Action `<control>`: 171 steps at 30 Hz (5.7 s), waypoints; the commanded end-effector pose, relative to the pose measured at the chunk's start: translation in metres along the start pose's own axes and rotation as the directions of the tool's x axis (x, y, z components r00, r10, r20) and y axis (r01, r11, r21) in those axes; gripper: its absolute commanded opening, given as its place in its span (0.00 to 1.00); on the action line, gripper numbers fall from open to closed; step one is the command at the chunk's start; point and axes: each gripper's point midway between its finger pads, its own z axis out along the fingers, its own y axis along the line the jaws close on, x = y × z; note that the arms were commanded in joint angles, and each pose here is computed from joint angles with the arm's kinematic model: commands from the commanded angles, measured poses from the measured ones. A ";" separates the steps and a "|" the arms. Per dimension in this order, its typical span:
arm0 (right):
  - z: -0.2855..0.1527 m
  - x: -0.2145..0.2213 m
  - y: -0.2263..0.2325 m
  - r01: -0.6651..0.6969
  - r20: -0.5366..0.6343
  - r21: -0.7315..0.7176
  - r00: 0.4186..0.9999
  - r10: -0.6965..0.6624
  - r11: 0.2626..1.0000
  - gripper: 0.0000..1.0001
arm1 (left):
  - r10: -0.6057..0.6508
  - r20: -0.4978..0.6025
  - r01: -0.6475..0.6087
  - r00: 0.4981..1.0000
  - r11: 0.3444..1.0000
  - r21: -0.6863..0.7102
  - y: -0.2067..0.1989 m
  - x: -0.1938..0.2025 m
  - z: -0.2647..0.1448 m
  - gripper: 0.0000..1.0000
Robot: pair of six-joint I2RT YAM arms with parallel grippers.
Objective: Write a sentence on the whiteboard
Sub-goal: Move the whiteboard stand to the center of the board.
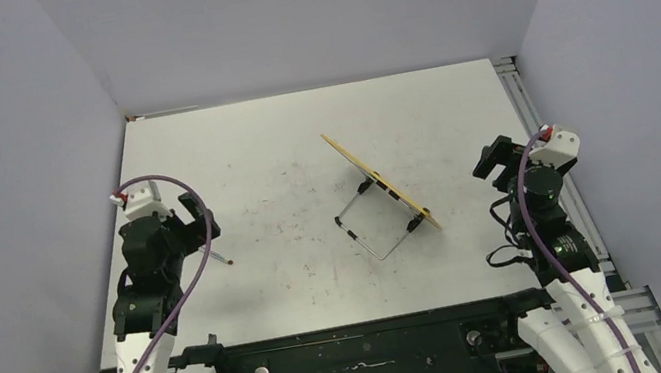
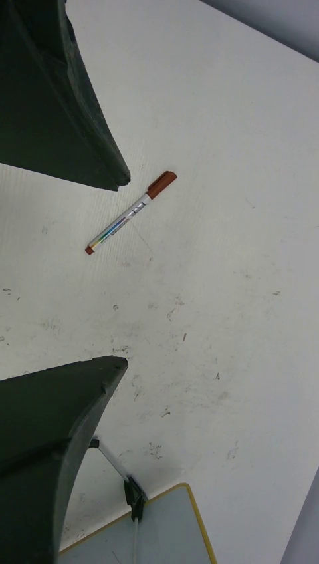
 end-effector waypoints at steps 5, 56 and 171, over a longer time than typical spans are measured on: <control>-0.006 -0.028 0.002 -0.060 0.082 -0.002 0.995 0.060 0.998 0.90 | -0.064 0.074 0.072 0.995 0.992 -0.105 0.015 -0.021 -0.008 0.96; -0.015 -0.032 0.004 -0.088 0.103 -0.035 0.990 0.091 0.995 0.90 | -0.076 -0.436 0.172 0.897 0.967 0.187 -0.249 0.231 0.085 0.43; -0.045 0.289 0.174 -0.321 -0.735 -0.544 0.629 -0.256 0.775 0.24 | 0.241 -0.084 -0.218 0.967 0.952 0.216 -0.083 0.007 0.021 0.91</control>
